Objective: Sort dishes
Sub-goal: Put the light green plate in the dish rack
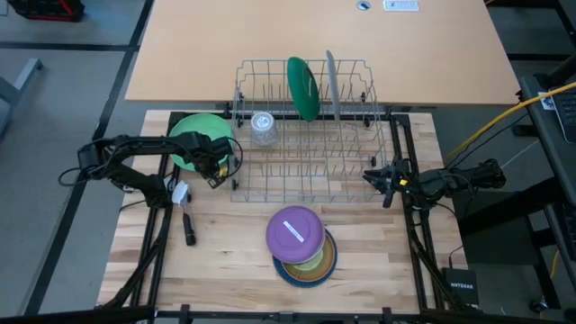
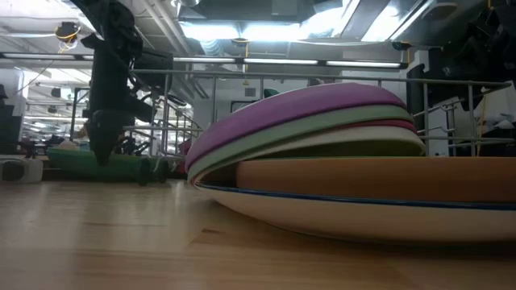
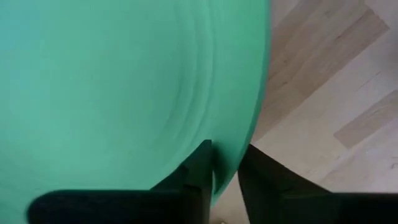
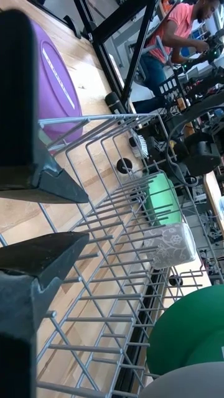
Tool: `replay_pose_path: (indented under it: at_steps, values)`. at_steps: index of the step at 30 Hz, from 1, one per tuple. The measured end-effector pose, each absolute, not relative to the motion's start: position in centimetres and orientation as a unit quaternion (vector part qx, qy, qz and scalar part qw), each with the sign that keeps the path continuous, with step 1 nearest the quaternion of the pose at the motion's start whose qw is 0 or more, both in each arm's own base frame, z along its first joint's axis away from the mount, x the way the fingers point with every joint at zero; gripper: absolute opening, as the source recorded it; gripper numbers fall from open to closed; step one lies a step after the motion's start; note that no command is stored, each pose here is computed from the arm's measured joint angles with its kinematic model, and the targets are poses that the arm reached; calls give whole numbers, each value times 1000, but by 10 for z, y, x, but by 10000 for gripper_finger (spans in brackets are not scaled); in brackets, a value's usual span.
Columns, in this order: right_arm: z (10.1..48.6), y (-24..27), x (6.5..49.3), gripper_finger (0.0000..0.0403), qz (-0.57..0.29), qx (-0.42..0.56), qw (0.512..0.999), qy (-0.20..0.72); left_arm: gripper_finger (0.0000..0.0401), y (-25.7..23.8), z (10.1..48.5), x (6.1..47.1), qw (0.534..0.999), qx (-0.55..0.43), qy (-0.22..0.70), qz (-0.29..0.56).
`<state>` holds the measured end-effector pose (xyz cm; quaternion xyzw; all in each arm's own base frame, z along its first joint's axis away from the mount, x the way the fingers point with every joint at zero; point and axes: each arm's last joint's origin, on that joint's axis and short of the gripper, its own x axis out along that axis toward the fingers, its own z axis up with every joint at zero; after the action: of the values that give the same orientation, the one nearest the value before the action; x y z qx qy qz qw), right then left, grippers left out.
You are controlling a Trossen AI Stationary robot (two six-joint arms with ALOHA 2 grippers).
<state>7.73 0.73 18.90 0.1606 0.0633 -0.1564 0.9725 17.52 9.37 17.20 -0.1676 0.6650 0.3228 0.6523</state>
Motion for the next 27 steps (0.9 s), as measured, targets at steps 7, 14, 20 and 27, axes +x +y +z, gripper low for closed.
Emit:
replay_pose_path:
  at_steps: [7,14,20,27]
  values:
    - [189,7,77,88,-156,161,972,63,13,94,176,177,660,-166,666,306]
    - [189,7,77,88,-156,161,972,63,10,93,186,177,658,-172,675,285]
    - [189,7,77,88,-156,161,972,63,3,91,194,177,658,-186,683,257]
    - [189,7,77,88,-156,160,972,63,5,87,195,175,651,-201,698,222]
